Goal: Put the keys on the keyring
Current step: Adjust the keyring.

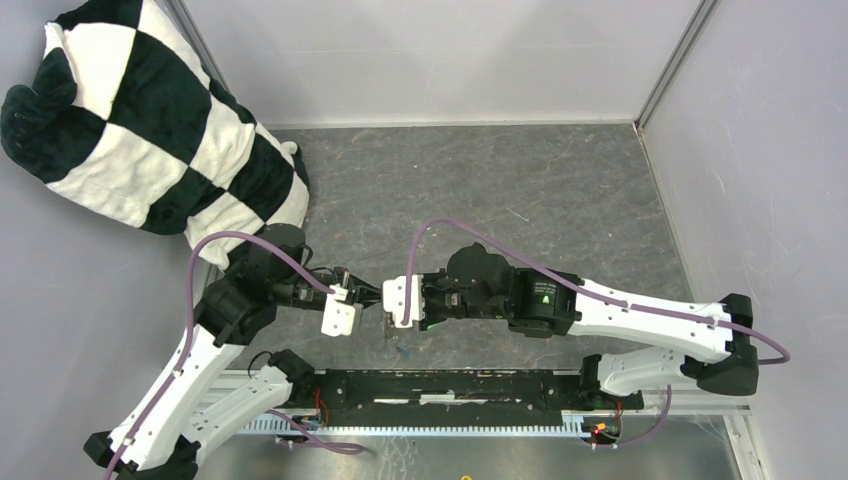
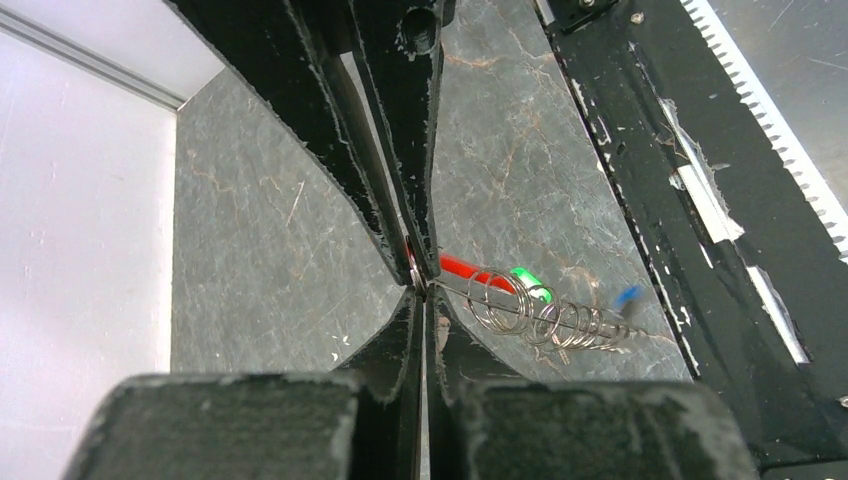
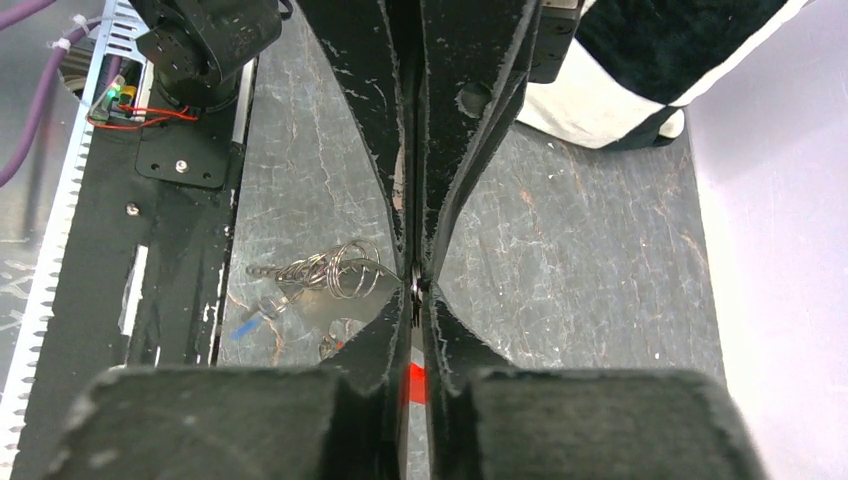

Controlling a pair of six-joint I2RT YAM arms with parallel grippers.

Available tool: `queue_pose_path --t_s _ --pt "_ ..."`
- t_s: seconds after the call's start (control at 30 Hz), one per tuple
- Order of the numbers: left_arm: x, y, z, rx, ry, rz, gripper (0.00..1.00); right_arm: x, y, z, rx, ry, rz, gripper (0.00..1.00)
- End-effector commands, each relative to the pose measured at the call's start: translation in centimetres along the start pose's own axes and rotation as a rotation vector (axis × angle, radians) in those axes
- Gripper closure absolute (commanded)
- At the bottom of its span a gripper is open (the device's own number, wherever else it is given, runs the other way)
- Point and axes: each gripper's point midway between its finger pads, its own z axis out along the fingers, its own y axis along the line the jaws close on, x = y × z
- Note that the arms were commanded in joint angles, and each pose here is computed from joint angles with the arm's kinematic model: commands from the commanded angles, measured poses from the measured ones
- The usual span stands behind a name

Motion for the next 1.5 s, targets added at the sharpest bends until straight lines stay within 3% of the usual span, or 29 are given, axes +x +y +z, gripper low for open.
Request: queue_pose_path --t_s 0.0,0.07,0.2,0.3,0.53,0.67,0.7,0.8,0.93,1.07,1.23,1.47 --pt "-2.1 0.8 -0.4 -0.013 -0.059 0.089 0.98 -2.5 -2.4 -1.2 0.103 -0.093 0.019 0.86" --pt "-2.0 0.7 -0.3 -0.009 -0.06 0.086 0.98 -2.6 -2.4 -1.3 0.109 -0.098 0.032 0.75" --pt "-2.0 0.7 -0.3 -0.007 -0.061 0.085 0.98 -3.0 -2.5 -1.4 0.112 -0.115 0.046 0.67" --pt "-2.1 0.8 -0.3 -0.009 -0.06 0.084 0.98 -2.9 -2.3 -1.4 0.103 -0.111 0.046 0.74" --pt "-2.4 0.8 -0.4 -0.008 -0.069 0.088 0.98 -2.4 -1.6 -1.0 0.06 -0.081 0.039 1.0" --pt "-2.8 0.8 -0.4 -0.005 -0.081 0.072 0.97 -2.1 -1.9 -1.0 0.068 -0.068 0.044 0.99" --pt "-2.8 0.7 -0.4 -0.003 -0.084 0.064 0.85 -2.4 -2.2 -1.1 0.081 -0.088 0.054 1.0" --pt "-2.6 0.6 -0.3 -0.008 -0.079 0.004 0.64 -3.3 -2.8 -2.3 0.119 -0.216 0.103 1.0" --pt "-2.5 0.9 -0.3 -0.06 -0.085 -0.137 0.64 -4.9 -3.0 -4.7 0.153 -0.489 0.174 1.0" --pt "-3.0 1.2 -0.2 -0.114 -0.132 -0.231 0.68 -5.7 -2.3 -6.1 0.132 -0.66 0.22 1.0" --pt "-3.4 1.3 0.4 -0.088 -0.176 -0.284 0.7 -6.3 -1.6 -6.5 0.089 -0.747 0.241 1.0" --pt "-4.0 2.0 0.4 -0.091 -0.192 -0.265 0.69 -6.2 -1.0 -6.3 0.065 -0.762 0.249 1.0"
